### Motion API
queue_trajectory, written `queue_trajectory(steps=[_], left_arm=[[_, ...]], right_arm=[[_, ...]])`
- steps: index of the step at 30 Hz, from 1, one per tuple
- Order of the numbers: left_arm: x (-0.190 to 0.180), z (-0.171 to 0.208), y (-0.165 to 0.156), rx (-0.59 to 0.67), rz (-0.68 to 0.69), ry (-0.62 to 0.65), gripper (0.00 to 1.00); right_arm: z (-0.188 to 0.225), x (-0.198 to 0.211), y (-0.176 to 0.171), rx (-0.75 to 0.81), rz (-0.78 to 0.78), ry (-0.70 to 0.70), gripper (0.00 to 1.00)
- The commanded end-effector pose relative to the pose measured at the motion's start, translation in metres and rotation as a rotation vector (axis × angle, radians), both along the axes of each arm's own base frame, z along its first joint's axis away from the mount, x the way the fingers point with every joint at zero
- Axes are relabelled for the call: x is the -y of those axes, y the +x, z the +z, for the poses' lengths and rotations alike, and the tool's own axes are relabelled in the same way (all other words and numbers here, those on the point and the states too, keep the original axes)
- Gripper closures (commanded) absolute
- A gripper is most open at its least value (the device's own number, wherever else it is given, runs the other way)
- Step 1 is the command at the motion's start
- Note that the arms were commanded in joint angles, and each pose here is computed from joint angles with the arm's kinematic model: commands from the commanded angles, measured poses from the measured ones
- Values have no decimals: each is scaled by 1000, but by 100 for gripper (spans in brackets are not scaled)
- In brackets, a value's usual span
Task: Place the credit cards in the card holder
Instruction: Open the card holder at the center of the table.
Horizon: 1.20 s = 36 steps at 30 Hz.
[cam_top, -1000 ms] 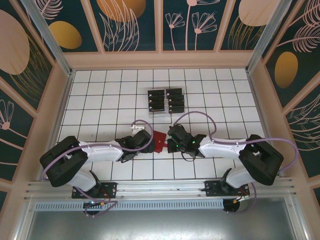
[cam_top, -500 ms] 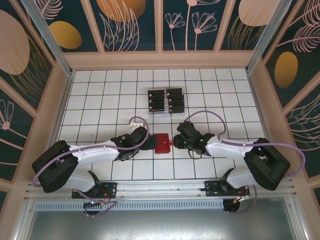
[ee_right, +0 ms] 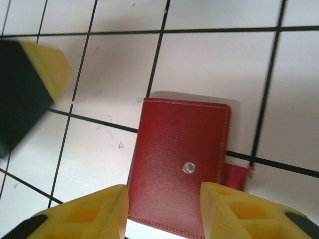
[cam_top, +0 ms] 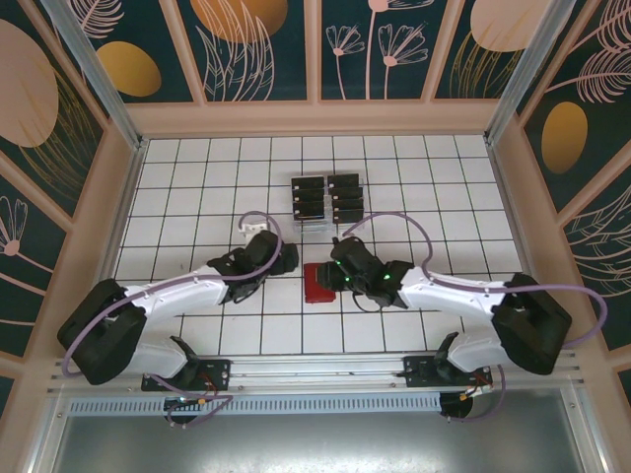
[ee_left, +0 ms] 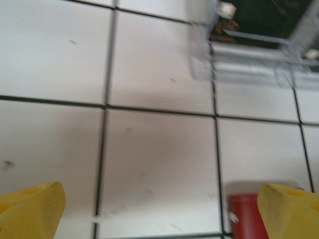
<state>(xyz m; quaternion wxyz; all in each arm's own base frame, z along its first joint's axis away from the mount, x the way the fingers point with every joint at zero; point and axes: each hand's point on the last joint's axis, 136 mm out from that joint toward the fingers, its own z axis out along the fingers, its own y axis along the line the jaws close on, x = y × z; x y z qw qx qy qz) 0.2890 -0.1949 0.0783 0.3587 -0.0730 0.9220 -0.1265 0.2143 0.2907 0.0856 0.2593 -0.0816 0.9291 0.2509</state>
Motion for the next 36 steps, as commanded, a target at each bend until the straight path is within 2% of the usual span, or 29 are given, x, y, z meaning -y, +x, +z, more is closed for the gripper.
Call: queue_trajectory(steps=[1, 7, 13, 36], left_arm=[[-10, 8, 4, 20, 4, 29, 1], [-6, 1, 3, -4, -10, 25, 1], [-7, -1, 3, -5, -13, 30, 1], [-10, -9, 6, -20, -30, 40, 1]], right_arm=[[-4, -13, 6, 0, 3, 6, 57], [-30, 3, 14, -25, -44, -55, 56], [-44, 18, 15, -59, -69, -47, 53], [-54, 2, 11, -122, -16, 27, 51]])
